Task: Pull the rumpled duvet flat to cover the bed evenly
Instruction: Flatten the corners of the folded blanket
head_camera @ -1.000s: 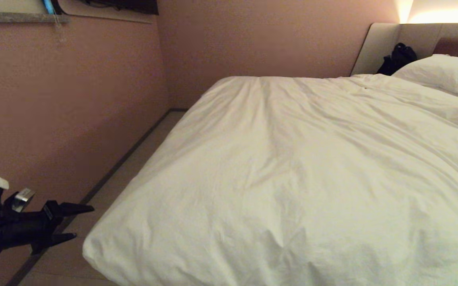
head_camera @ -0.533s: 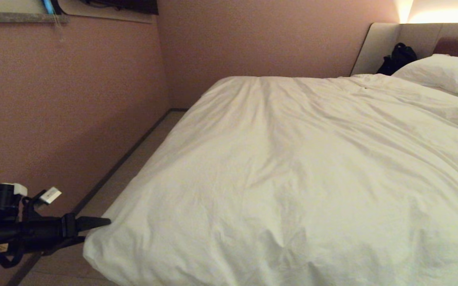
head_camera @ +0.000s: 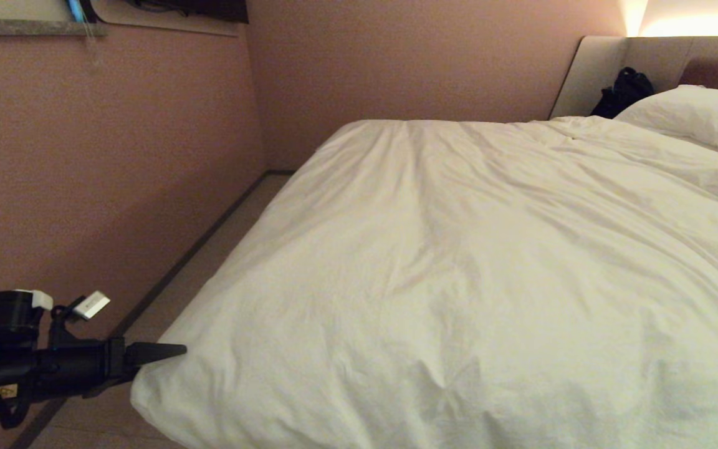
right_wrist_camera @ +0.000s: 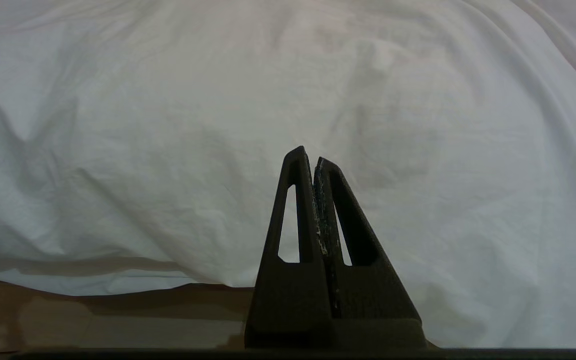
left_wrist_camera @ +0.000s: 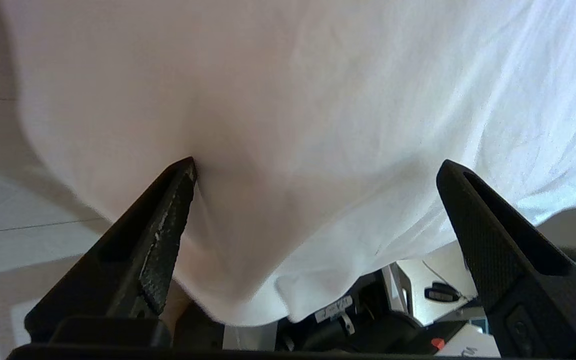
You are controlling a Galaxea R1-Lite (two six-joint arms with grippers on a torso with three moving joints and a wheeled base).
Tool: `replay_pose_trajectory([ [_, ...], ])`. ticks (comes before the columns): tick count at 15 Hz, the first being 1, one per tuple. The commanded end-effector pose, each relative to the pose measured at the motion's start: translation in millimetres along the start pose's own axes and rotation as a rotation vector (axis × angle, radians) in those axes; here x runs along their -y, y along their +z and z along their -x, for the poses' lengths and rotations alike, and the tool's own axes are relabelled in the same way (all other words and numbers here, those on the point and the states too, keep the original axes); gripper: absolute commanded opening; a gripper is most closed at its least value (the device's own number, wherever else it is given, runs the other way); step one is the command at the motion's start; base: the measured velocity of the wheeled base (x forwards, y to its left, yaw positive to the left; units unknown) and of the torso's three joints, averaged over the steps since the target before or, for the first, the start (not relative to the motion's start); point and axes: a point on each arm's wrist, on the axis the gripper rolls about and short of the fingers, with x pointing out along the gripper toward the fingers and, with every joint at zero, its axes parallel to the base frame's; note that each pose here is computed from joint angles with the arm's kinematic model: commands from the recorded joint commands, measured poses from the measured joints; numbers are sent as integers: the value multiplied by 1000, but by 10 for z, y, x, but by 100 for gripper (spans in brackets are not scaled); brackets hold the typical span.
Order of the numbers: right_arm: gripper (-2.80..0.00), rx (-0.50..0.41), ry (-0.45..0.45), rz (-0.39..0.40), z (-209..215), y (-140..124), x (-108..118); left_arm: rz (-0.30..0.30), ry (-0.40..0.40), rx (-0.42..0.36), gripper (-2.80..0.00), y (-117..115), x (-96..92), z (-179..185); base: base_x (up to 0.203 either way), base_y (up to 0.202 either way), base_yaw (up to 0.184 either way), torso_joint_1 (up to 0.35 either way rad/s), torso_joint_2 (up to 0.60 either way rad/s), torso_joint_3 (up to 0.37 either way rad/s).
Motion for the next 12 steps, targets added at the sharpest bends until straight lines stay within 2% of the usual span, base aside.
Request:
replay_pose_trajectory([
  [1,-280,1,0,0,1,2,0,1,-9,-18,0,-5,-8,-60,0,0,0,0,0,0],
  [12,-280,0,0,0,0,-1,0,-44,-62,-117,0,-58,196,-354,0,0,0,0,0,0],
])
